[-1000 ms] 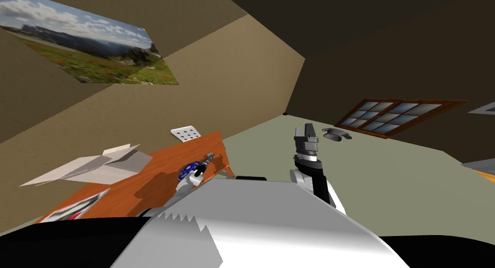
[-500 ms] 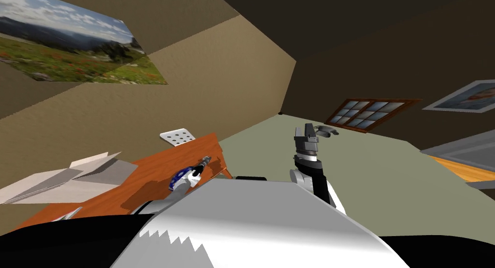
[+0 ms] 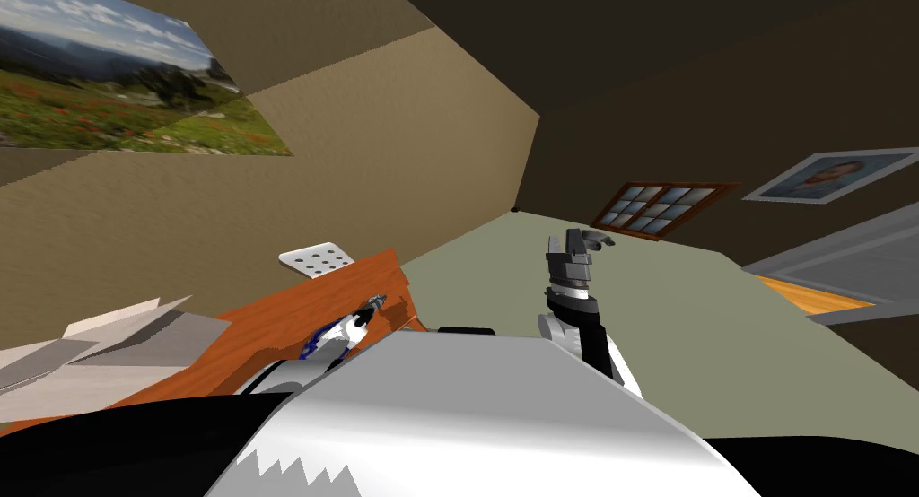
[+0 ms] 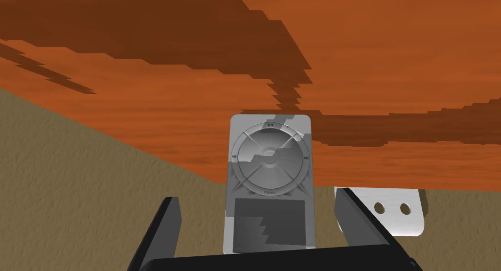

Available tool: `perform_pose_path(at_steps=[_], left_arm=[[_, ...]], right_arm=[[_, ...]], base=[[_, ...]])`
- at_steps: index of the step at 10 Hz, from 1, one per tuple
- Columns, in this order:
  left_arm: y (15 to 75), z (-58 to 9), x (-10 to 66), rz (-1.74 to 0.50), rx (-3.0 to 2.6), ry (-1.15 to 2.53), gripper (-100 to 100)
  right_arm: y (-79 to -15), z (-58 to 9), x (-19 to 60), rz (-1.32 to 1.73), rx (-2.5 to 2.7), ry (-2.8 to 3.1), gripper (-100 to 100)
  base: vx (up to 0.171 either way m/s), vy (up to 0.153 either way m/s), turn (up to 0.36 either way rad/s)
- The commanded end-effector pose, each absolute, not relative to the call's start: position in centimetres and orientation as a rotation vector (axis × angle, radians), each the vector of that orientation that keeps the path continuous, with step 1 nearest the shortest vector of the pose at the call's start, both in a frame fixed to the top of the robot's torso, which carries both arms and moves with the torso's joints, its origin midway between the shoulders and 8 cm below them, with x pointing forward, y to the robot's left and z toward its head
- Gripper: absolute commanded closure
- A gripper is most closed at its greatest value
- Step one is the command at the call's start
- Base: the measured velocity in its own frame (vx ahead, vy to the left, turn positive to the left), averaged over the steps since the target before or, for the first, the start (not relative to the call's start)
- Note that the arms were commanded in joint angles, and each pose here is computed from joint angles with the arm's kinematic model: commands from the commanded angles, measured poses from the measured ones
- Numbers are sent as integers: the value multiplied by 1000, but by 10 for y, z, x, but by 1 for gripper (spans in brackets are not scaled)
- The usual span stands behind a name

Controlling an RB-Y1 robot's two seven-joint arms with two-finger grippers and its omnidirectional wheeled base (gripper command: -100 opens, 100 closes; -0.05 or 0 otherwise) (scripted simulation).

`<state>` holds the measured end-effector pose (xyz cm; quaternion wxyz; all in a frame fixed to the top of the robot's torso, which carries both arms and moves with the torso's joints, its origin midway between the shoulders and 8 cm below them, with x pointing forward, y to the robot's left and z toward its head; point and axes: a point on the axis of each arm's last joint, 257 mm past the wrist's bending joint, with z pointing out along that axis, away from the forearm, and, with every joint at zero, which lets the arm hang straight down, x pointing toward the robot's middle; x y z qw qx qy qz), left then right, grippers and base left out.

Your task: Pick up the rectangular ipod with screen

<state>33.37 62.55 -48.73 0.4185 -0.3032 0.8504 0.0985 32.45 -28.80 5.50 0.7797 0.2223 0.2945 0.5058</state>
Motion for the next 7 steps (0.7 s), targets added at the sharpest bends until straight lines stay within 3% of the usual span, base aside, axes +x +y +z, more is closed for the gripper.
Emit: perform_pose_path(at_steps=[1, 2, 3, 4, 7], left_arm=[[630, -490, 329, 266, -772, 2142, -100], [630, -489, 330, 261, -777, 2137, -100], [630, -490, 330, 262, -775, 2138, 0], [623, -493, 332, 250, -753, 2147, -100], [617, -496, 334, 239, -732, 2155, -100]], right_arm=[[-288, 55, 325, 1093, 480, 636, 0], [-288, 55, 325, 1093, 480, 636, 0], [-288, 55, 325, 1093, 480, 636, 0], [-288, 55, 325, 1093, 480, 636, 0], [-288, 55, 324, 1093, 481, 637, 0]], base=[[16, 5, -27], [6, 3, -1], [0, 0, 0], [47, 5, 135], [61, 6, 76]])
